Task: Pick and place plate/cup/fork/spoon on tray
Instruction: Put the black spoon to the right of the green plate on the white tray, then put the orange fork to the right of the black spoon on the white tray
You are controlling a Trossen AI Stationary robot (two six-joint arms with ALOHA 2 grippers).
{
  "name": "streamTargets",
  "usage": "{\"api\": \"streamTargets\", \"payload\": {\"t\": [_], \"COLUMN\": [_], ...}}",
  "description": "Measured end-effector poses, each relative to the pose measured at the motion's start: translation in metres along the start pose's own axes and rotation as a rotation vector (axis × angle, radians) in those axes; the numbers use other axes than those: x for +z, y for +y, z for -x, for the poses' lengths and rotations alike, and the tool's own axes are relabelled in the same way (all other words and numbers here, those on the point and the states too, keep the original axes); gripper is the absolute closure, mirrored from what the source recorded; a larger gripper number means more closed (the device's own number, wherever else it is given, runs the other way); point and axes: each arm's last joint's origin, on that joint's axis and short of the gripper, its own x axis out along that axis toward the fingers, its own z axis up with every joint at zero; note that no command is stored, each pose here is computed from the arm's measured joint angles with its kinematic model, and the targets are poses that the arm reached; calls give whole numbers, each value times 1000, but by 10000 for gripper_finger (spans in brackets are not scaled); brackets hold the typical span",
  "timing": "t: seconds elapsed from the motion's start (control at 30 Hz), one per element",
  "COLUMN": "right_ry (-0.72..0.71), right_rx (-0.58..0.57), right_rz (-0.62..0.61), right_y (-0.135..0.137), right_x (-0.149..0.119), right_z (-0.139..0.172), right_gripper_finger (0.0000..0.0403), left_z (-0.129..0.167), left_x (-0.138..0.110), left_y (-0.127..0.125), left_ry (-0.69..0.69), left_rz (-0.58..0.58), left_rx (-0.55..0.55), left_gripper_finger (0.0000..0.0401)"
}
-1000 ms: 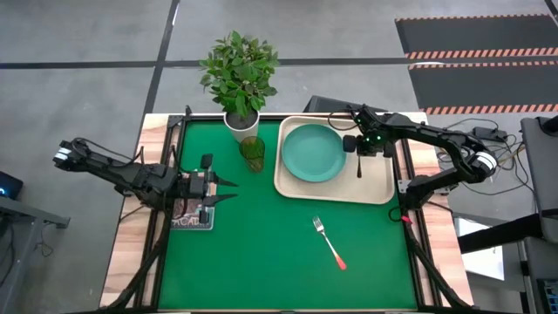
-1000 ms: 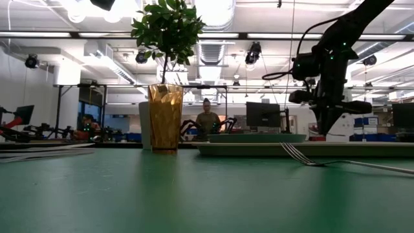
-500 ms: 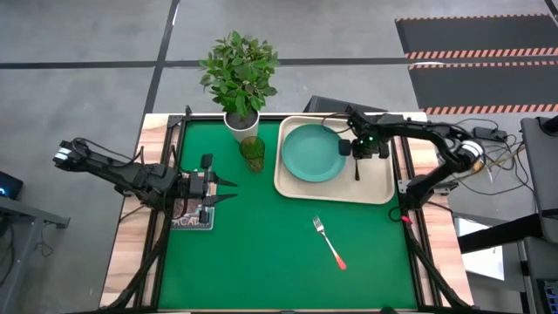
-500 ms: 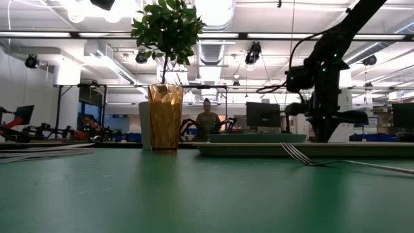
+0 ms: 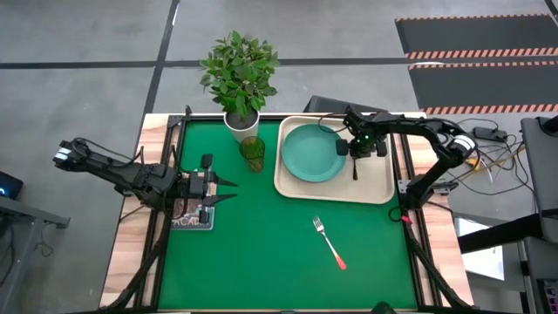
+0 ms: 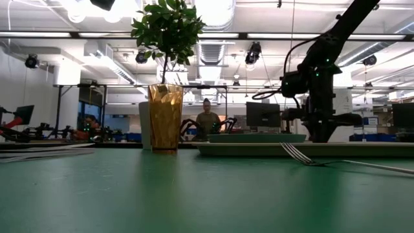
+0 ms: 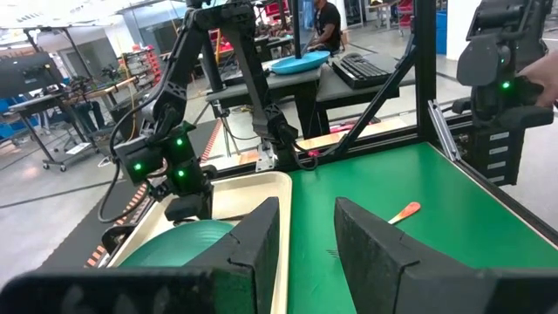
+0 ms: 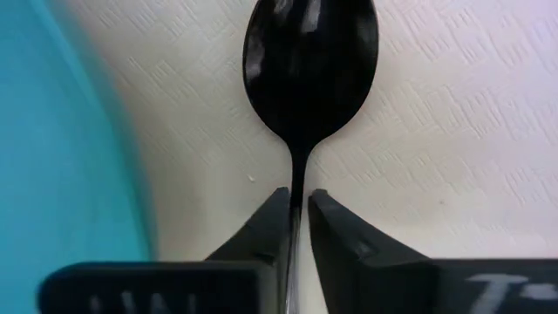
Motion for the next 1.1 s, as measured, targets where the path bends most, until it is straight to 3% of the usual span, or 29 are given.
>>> {"api": "streamTargets", "payload": {"t": [0.3, 0.53, 0.77, 1.1], "right_ry": [-28, -6, -34, 41], "right_rx": [16, 25, 124, 153], "right_rz": [2, 27, 147, 336], "right_y": [-1, -7, 19, 55], "right_x": [-2, -24, -76, -184], "right_z": [10, 44, 68, 64], "right_gripper_finger": [287, 281, 296, 312], "left_z": [0, 0, 0, -3], "left_x": [0, 0, 0, -2], "left_y": [0, 0, 0, -1], "left_ry": [0, 0, 0, 13], "left_rz": [0, 0, -8, -9], "left_rx": [0, -1, 0, -3], "left_gripper_finger": [306, 306, 306, 306]}}
